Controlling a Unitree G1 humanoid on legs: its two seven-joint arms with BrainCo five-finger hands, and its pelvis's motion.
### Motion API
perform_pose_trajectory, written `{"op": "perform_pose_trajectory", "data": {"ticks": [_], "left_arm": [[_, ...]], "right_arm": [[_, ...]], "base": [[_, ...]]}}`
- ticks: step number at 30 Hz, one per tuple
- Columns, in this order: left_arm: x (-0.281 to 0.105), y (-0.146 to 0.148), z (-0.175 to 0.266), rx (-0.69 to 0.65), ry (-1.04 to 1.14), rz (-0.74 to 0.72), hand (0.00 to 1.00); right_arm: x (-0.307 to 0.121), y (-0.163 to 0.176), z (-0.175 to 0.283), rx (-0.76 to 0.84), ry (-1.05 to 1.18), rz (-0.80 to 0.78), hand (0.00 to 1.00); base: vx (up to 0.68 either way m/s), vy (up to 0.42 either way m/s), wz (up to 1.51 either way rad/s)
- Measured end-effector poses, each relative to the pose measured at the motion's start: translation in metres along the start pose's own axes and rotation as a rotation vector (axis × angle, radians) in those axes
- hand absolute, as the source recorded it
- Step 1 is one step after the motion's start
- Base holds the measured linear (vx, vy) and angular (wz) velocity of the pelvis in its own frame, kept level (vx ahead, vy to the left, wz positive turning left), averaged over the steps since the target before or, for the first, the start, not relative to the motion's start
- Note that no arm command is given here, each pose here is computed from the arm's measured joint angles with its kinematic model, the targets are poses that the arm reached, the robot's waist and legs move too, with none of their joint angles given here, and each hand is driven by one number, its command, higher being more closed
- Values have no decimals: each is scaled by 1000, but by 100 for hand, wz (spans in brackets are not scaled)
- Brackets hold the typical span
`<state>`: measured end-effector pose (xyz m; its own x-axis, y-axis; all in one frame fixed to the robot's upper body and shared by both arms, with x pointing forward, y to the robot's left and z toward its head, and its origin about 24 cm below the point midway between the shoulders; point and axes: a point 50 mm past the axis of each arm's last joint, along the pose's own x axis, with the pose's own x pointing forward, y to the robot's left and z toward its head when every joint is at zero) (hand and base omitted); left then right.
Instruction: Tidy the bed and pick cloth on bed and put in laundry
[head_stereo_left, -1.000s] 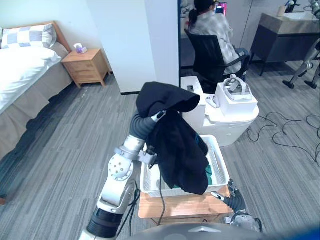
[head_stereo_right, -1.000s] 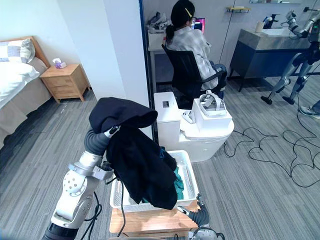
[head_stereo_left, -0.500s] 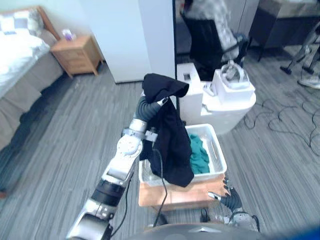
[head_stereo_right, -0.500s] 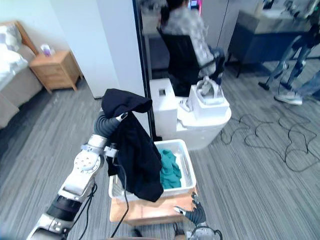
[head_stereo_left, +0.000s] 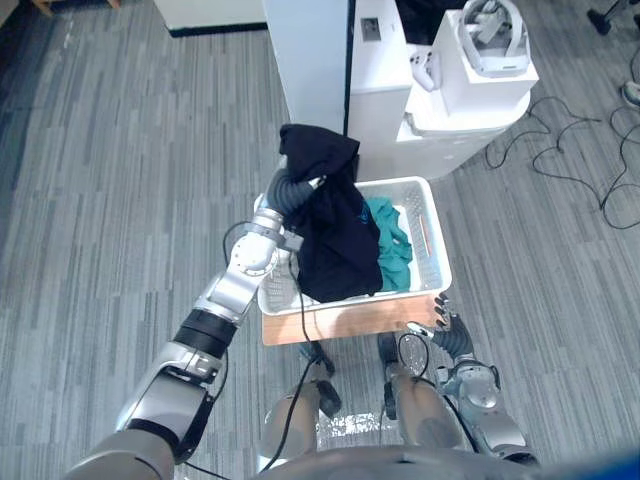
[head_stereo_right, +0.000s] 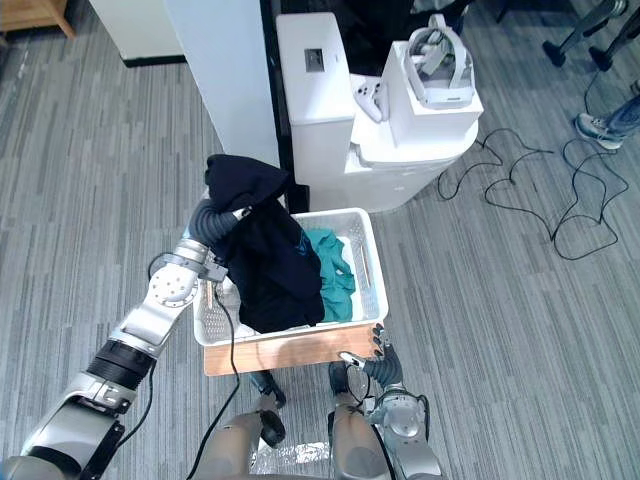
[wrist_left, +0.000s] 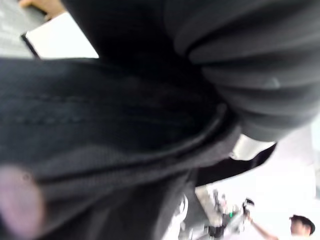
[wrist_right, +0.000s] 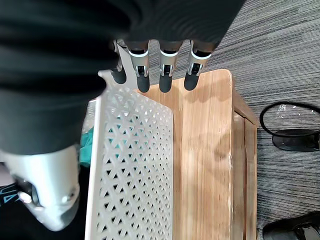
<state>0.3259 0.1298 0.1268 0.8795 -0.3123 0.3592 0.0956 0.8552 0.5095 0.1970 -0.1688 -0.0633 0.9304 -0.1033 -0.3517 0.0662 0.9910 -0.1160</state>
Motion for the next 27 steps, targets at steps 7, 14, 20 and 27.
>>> {"op": "perform_pose_trajectory", "data": {"ticks": [7, 14, 20, 27], "left_arm": [[-3, -15, -9, -44, 88, -55, 0], [-11, -23, -26, -65, 204, -76, 0], [-15, -13, -34, -131, 247, -34, 0], [-40, 11, -21, -238, 180, 37, 0]], "right_arm": [[3, -5, 9, 6, -40, -14, 0], [3, -5, 9, 5, -42, -14, 0], [3, -5, 8, 4, -38, -18, 0], [-3, -6, -5, -12, 20, -11, 0]], "base": [[20, 2, 0], [61, 8, 0], [67, 5, 0], [50, -10, 19]]}}
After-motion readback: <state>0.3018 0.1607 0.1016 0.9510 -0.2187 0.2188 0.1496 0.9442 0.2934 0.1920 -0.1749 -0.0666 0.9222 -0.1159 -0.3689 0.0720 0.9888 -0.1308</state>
